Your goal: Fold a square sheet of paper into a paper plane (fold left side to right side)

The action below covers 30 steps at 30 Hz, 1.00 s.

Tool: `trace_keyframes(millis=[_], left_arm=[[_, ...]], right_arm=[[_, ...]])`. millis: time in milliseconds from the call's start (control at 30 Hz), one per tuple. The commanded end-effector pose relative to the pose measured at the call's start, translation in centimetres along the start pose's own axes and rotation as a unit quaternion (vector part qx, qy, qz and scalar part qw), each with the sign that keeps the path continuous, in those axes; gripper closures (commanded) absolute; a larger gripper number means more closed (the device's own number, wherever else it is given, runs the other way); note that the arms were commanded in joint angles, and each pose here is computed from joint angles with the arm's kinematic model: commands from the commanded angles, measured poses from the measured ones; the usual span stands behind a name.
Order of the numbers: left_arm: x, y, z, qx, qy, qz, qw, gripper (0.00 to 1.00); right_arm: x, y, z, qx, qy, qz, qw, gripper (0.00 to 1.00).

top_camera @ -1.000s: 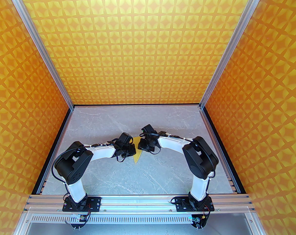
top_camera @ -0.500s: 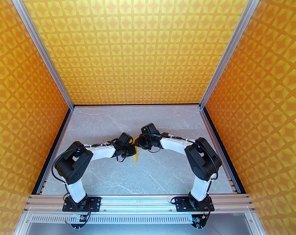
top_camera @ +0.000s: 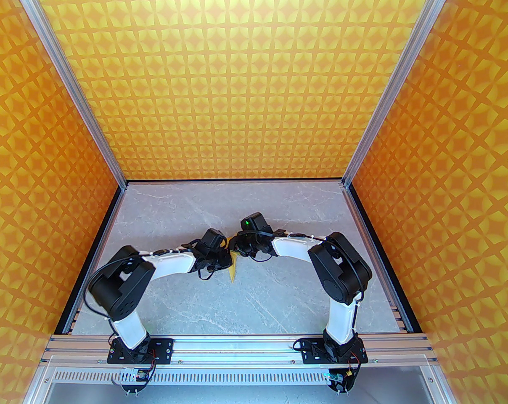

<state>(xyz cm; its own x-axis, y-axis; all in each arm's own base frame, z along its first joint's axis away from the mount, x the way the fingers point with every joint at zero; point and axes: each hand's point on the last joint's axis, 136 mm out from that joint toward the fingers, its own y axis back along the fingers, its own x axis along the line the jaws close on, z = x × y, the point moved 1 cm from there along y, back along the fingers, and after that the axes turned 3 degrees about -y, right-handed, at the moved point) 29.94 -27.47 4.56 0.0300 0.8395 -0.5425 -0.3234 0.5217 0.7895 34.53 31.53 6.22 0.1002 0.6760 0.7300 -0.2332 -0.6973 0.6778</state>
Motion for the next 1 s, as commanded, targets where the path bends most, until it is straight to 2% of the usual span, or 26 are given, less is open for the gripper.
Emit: trace_keyframes(millis=[0, 133, 200, 400, 633, 967], left_arm=[[-0.5, 1.9, 1.3, -0.027, 0.007, -0.019, 0.999, 0.9], [-0.8, 2.5, 1.5, -0.039, 0.007, -0.032, 0.999, 0.78], [-0.9, 2.3, 1.3, -0.039, 0.009, -0.039, 0.998, 0.61], [-1.5, 1.6, 0.9, -0.038, 0.008, -0.077, 0.996, 0.44], [-1.8, 1.5, 0.9, -0.043, 0.01, -0.096, 0.994, 0.4], [-0.4, -0.8, 0.2, -0.009, 0.008, -0.057, 0.998, 0.43]], right_arm=[[-0.1, -0.6, -0.1, 0.005, -0.005, 0.002, 1.0, 0.77], [0.0, -0.8, 0.1, 0.004, -0.004, 0.003, 1.0, 0.77], [0.0, -0.8, 0.1, 0.005, -0.004, 0.003, 1.0, 0.77], [0.1, -0.9, 0.2, 0.006, -0.005, 0.004, 1.0, 0.76], [-0.1, -1.0, 0.1, 0.007, -0.006, 0.001, 1.0, 0.76], [0.2, -0.9, 0.1, 0.007, -0.006, 0.007, 1.0, 0.76]])
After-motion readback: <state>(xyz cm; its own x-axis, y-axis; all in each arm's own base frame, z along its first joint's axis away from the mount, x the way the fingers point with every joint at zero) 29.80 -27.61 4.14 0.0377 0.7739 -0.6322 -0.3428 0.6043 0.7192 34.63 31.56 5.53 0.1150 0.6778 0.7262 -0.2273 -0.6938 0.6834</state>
